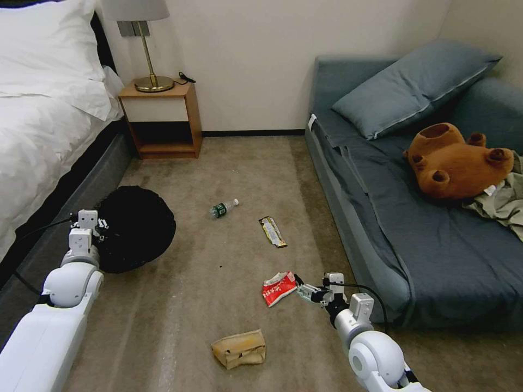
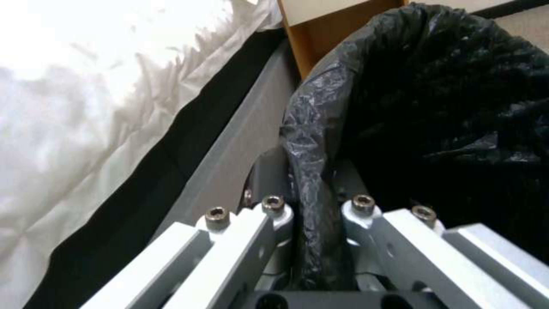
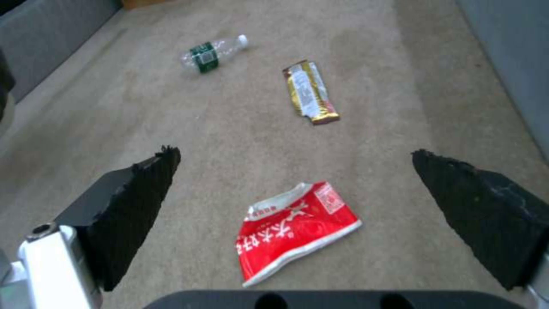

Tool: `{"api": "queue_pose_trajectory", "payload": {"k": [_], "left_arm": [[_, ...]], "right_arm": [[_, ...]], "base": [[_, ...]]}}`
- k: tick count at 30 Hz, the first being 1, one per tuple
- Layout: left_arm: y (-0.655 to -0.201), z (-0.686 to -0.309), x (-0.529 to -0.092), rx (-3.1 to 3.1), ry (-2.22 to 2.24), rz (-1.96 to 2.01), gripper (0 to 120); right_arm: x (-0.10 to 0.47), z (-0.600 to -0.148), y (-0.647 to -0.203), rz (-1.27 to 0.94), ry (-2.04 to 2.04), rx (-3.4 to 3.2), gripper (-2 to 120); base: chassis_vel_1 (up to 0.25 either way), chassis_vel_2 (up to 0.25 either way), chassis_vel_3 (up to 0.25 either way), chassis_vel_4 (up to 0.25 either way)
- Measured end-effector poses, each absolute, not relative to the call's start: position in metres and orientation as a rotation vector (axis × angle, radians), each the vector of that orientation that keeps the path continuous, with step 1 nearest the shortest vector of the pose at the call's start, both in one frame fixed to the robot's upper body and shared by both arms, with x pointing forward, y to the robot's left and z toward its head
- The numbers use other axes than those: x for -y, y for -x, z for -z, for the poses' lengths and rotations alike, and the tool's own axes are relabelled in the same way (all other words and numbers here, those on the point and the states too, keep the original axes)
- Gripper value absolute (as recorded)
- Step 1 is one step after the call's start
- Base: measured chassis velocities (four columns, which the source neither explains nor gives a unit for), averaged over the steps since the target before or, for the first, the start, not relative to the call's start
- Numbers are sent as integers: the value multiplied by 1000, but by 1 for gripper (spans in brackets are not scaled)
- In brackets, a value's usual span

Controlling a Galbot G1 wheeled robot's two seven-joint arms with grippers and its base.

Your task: Pick up the trash bin, then pick up the garbage on the floor and place it into the trash bin.

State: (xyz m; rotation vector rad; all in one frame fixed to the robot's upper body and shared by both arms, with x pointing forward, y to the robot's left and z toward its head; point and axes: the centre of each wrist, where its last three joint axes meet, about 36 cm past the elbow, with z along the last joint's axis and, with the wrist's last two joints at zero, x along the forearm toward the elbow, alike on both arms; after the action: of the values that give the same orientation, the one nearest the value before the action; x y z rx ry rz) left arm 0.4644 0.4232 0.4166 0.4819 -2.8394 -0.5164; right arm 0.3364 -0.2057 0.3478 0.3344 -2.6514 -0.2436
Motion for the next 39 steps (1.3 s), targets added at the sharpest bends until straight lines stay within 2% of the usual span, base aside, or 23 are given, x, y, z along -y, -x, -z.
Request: {"api": "queue_pose_trajectory", "payload": {"k": [11, 17, 21, 28, 39], "left_arm": [[-462, -413, -424, 2831, -488, 517, 4], [-458, -409, -422, 2826, -480, 527, 4], [-455, -408, -417, 2833, -455, 534, 4], [-449, -402, -406, 2841, -370, 566, 4], [-428, -387, -396, 2832, -367, 578, 4]], "right_arm": [[208, -348, -352, 145, -455, 2626, 100], [211, -347, -370, -42, -632, 2599, 100], [205, -336, -384, -265, -858, 2520, 100], [198, -309, -380, -542, -1110, 2308, 100], [188, -294, -377, -697, -1305, 2169, 100]], "base": [[-13, 14, 14, -13], [0, 0, 0, 0], [0, 0, 0, 0], [0, 0, 0, 0], [0, 0, 0, 0]]}}
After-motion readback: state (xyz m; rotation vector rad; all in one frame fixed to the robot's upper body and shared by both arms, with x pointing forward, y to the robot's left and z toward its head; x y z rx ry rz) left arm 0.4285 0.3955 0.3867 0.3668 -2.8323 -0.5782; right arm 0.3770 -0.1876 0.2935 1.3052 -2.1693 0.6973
